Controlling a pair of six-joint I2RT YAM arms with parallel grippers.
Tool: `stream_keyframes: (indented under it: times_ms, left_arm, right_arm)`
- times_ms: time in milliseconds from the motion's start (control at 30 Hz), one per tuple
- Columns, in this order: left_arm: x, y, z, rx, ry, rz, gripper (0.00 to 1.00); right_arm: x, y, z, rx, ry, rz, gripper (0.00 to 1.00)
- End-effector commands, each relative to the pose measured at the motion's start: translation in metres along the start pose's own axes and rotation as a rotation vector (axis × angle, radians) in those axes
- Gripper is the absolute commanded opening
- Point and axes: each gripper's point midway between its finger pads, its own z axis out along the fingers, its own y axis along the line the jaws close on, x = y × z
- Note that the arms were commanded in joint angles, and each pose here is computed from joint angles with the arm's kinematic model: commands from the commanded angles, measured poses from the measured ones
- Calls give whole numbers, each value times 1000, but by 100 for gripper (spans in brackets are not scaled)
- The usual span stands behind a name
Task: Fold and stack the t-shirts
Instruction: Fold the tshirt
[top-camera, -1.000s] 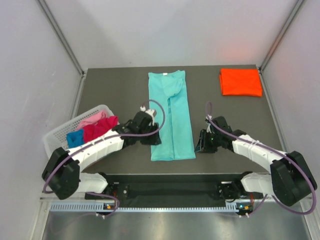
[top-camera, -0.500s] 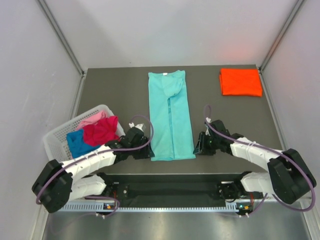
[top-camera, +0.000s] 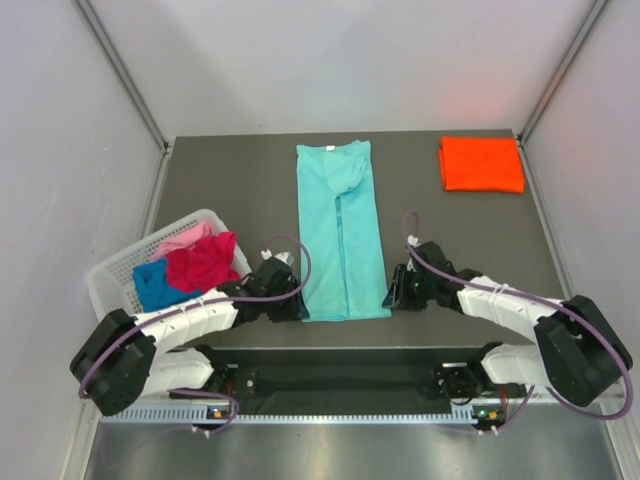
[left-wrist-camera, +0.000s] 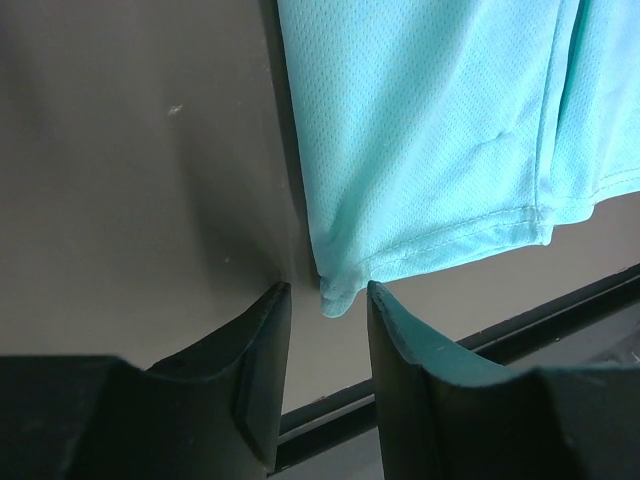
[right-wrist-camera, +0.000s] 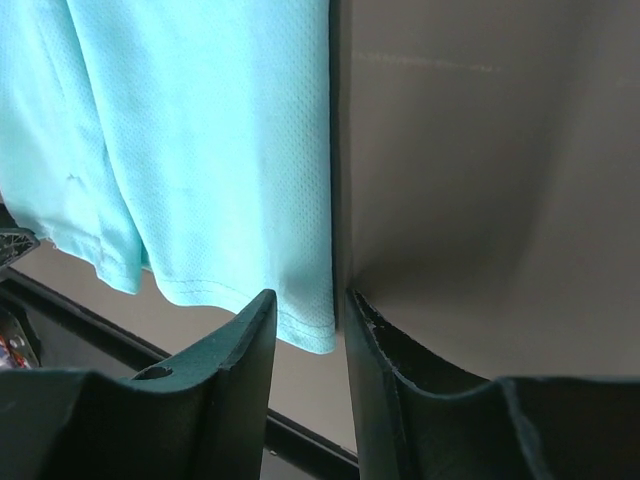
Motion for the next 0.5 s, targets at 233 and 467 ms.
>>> stream_keyframes:
  times_ms: [233,467]
  left_arm:
    - [4,-4,6,36,4,-12,35]
    - [4,-4,2,30,-5,-5,3]
  right_arm:
    - [16,-16,-3,97,25,-5,34]
    - [27,-19,-1,101,36,20,29]
